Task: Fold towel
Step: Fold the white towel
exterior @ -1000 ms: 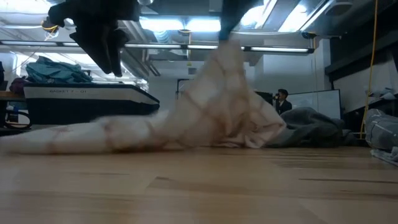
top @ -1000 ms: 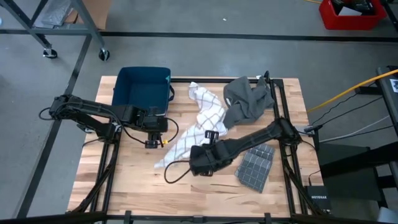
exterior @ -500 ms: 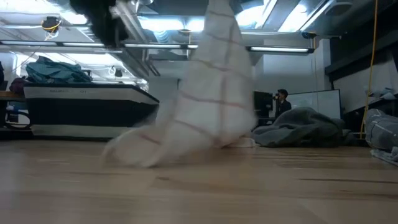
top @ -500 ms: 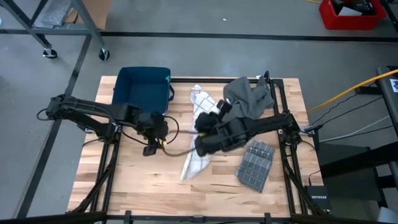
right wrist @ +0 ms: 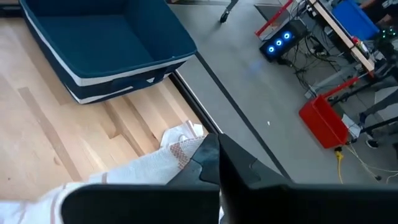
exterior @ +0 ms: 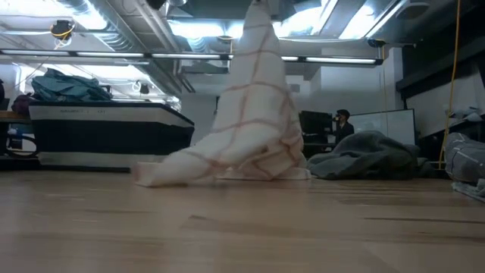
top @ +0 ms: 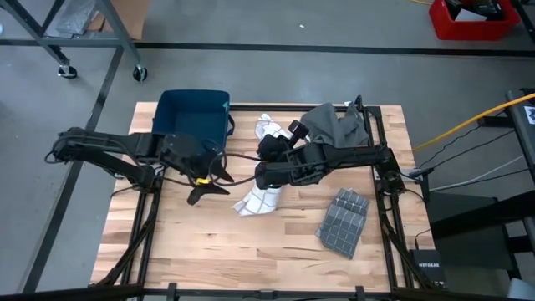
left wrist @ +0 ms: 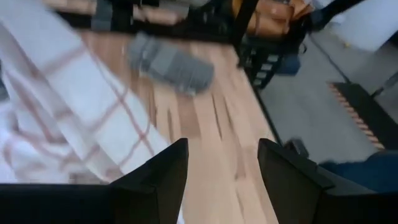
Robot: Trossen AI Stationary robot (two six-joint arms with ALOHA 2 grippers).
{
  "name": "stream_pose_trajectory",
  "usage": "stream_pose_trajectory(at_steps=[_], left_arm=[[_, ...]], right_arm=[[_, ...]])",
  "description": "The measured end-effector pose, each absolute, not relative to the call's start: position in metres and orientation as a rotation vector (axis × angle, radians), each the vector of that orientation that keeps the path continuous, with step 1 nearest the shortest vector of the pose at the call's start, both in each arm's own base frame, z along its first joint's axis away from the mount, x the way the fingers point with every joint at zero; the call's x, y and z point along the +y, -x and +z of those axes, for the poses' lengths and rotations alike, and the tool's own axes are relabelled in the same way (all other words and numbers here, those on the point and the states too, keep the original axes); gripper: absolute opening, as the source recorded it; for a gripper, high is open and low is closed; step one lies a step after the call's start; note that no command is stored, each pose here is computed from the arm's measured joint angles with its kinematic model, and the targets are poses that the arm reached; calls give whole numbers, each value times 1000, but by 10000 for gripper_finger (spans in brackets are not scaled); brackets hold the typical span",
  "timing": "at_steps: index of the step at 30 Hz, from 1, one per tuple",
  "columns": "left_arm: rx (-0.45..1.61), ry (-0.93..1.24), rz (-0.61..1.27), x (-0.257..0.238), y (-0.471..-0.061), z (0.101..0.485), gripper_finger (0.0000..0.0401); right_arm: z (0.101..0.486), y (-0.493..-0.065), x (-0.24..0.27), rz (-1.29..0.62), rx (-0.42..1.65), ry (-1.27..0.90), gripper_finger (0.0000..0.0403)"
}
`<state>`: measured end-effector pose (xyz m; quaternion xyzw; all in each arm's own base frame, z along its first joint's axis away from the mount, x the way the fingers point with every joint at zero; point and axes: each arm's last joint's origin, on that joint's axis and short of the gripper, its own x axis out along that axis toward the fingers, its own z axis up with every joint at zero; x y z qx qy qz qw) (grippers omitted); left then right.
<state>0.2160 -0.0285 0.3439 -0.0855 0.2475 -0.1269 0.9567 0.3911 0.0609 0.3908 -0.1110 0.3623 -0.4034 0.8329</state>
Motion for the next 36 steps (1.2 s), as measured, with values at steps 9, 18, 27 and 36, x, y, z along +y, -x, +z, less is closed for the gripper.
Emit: stream_pose_trajectory(at_steps=[9, 18, 27, 36], left_arm=[[800, 40, -255, -42, -231, 296, 186], [979, -51, -304, -57, -228, 230, 186], [855, -275, -325, -63, -223, 194, 186], [827, -409, -362, -61, -217, 173, 186]], right_arm=[[390, -392, 61, -831, 787, 246, 0], [390, -392, 62, -812, 799, 233, 0], [390, -392, 62, -808, 800, 230, 0], [389, -392, 63, -783, 814, 214, 0]])
